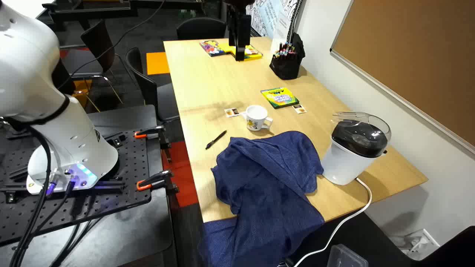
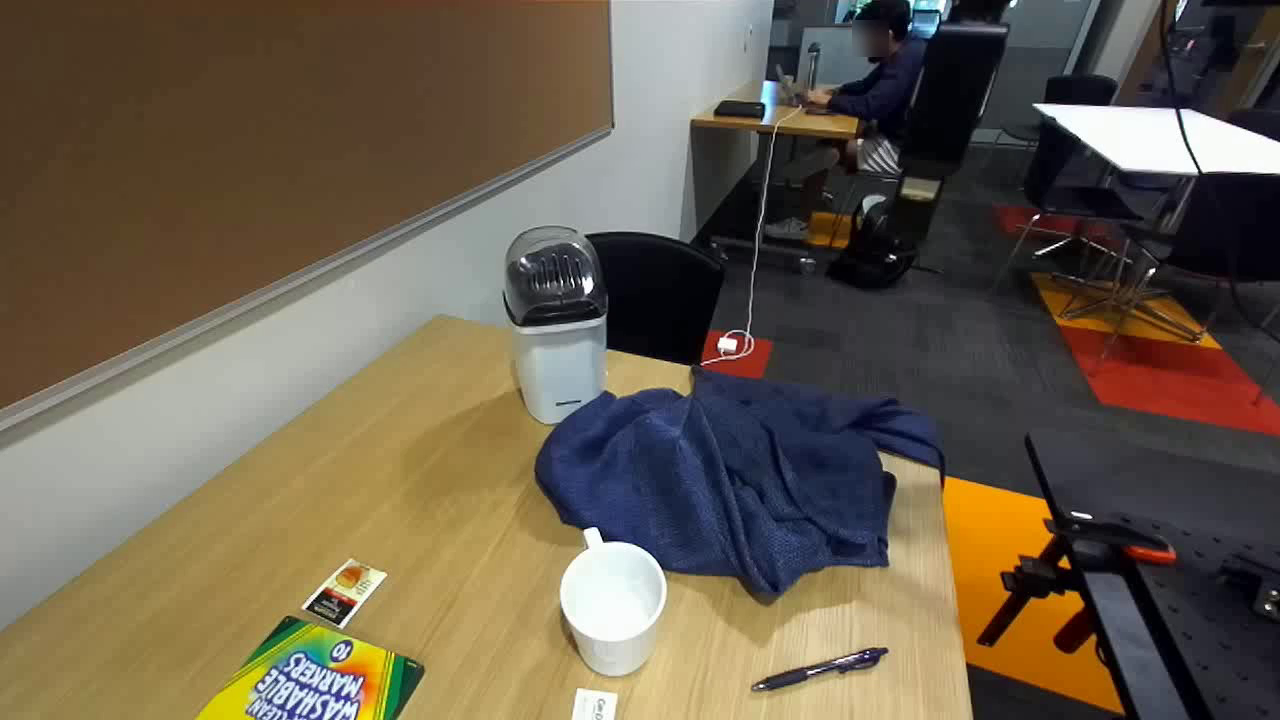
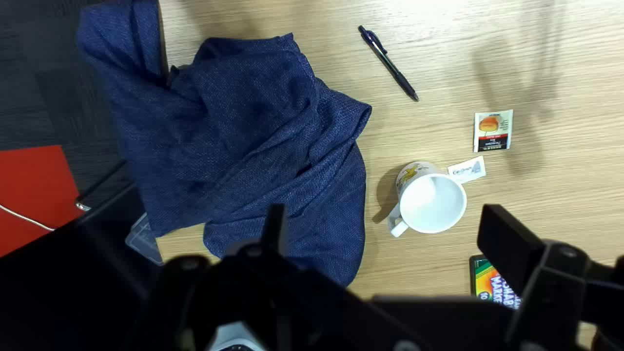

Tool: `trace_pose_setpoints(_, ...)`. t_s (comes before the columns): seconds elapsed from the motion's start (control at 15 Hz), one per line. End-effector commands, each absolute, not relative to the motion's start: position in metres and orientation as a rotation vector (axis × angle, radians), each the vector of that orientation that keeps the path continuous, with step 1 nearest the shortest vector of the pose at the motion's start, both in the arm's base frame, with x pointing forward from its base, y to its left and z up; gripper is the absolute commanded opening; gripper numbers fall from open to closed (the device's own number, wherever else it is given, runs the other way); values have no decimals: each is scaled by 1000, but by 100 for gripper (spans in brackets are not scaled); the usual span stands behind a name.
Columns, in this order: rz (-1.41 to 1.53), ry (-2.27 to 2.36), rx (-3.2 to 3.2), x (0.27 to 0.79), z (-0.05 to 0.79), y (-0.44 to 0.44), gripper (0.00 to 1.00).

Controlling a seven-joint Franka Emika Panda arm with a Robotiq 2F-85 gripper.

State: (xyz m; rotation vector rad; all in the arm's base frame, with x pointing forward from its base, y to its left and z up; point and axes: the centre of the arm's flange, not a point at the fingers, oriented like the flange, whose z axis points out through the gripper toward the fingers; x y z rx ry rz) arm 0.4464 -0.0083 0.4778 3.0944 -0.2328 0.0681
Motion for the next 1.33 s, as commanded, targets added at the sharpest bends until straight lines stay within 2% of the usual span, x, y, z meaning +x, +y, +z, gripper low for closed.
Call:
trace_pose_setpoints(0.0, 68, -233, 3094, 446, 478, -8, 100)
trace_pose_setpoints(0.53, 92, -185, 3080, 442, 466, 2, 100)
trace_pose_setpoints(0.93, 200, 70, 3057, 416, 411, 34, 100)
trace_pose_setpoints(1.27, 248, 244, 3080, 405, 357, 28, 100)
